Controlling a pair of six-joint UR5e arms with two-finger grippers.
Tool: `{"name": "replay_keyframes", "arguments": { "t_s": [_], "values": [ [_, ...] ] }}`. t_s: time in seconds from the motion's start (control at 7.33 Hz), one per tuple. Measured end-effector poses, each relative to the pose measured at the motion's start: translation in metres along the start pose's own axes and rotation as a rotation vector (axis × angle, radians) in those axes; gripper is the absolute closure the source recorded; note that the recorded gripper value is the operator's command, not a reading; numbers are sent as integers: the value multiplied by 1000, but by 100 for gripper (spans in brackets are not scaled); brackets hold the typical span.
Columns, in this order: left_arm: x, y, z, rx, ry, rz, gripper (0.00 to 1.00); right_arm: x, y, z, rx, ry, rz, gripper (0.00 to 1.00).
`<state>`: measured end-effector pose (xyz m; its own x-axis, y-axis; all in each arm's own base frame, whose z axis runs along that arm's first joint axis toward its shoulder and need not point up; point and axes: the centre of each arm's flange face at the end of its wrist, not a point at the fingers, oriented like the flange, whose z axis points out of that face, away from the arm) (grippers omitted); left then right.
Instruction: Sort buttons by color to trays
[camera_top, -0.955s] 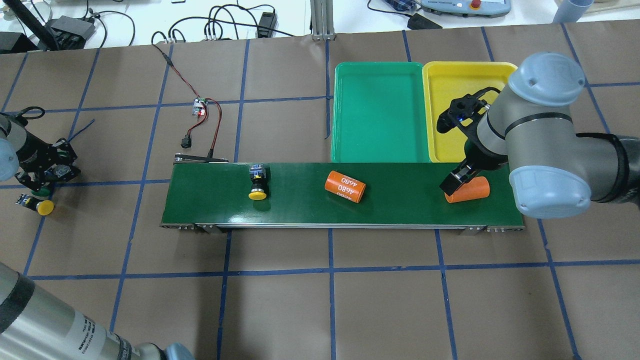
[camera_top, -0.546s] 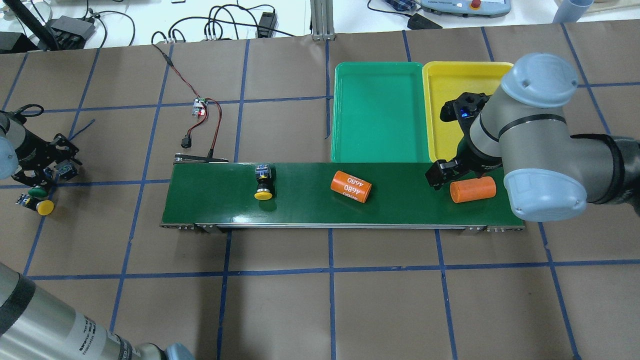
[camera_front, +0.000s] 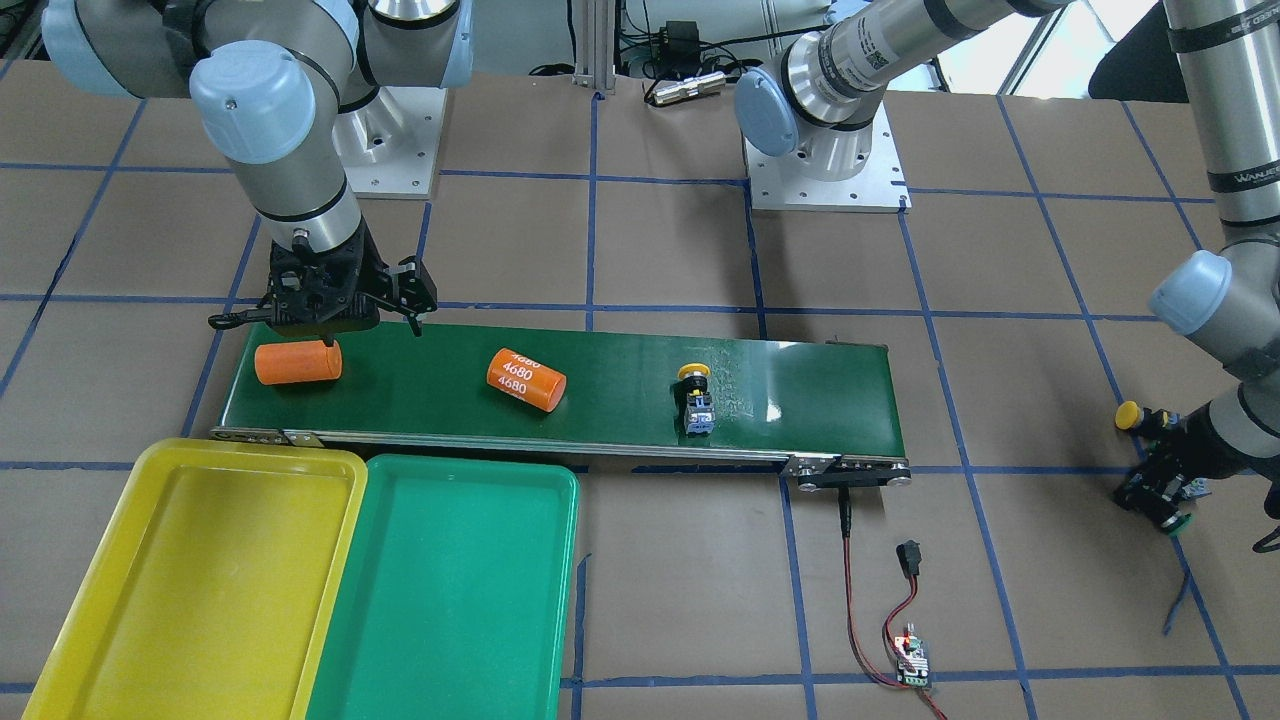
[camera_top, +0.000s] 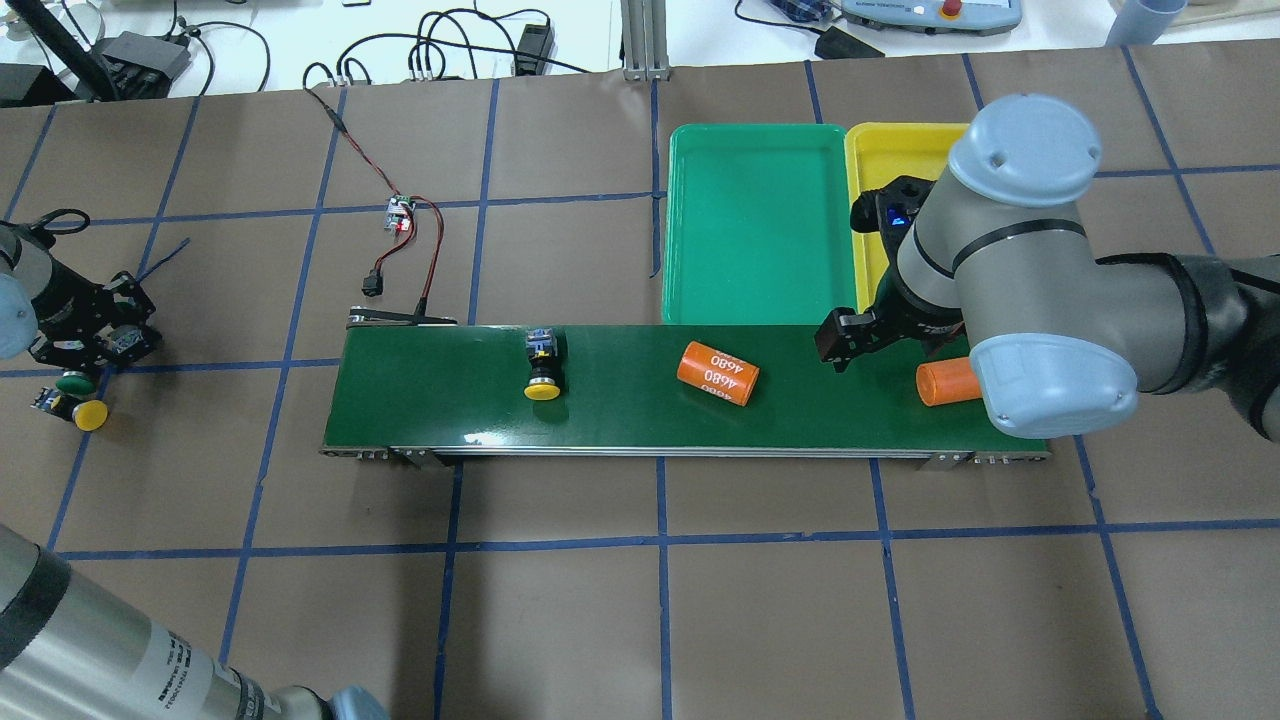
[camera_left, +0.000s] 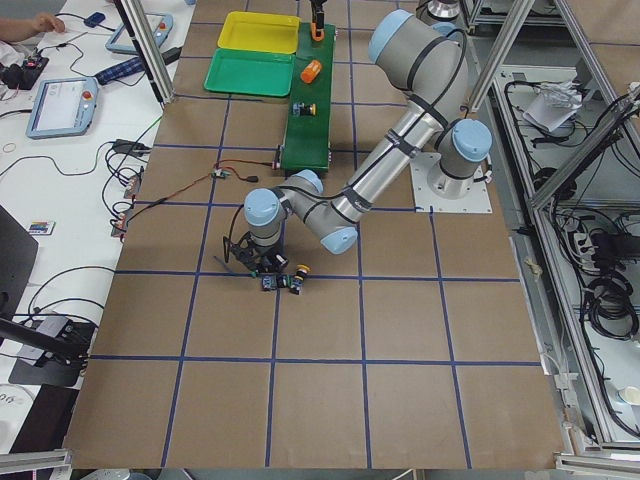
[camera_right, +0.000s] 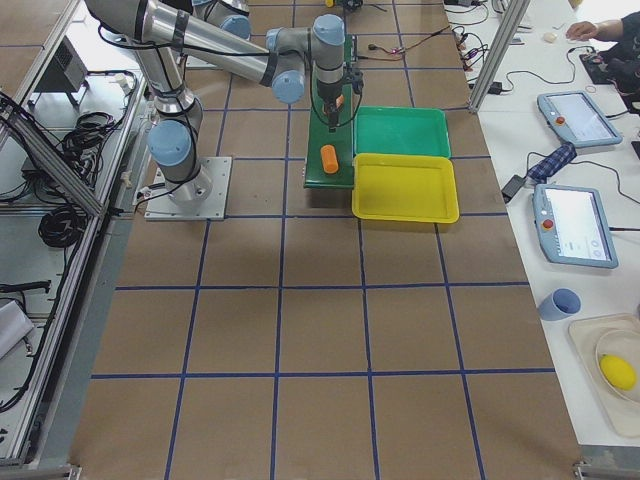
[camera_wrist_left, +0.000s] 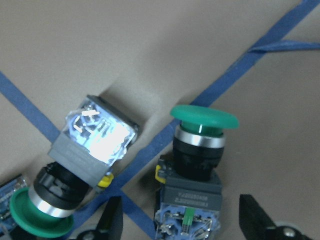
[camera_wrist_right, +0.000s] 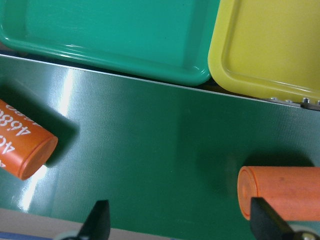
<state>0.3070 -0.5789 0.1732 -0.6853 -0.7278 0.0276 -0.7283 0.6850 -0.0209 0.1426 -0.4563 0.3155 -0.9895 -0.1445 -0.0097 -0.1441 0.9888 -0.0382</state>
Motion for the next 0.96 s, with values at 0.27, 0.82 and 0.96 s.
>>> {"name": "replay_keyframes", "arguments": {
  "t_s": [0.27,0.82,0.96],
  "values": [
    [16,14,-23,5,1,37,100,0,1,1,-12,2,1,0],
    [100,137,-97,-128,-28,250,100,2,0,0,-14,3,3,0],
    [121,170,-109,-127,-30,321,100,2,0,0,-14,3,4,0]
  ]
}}
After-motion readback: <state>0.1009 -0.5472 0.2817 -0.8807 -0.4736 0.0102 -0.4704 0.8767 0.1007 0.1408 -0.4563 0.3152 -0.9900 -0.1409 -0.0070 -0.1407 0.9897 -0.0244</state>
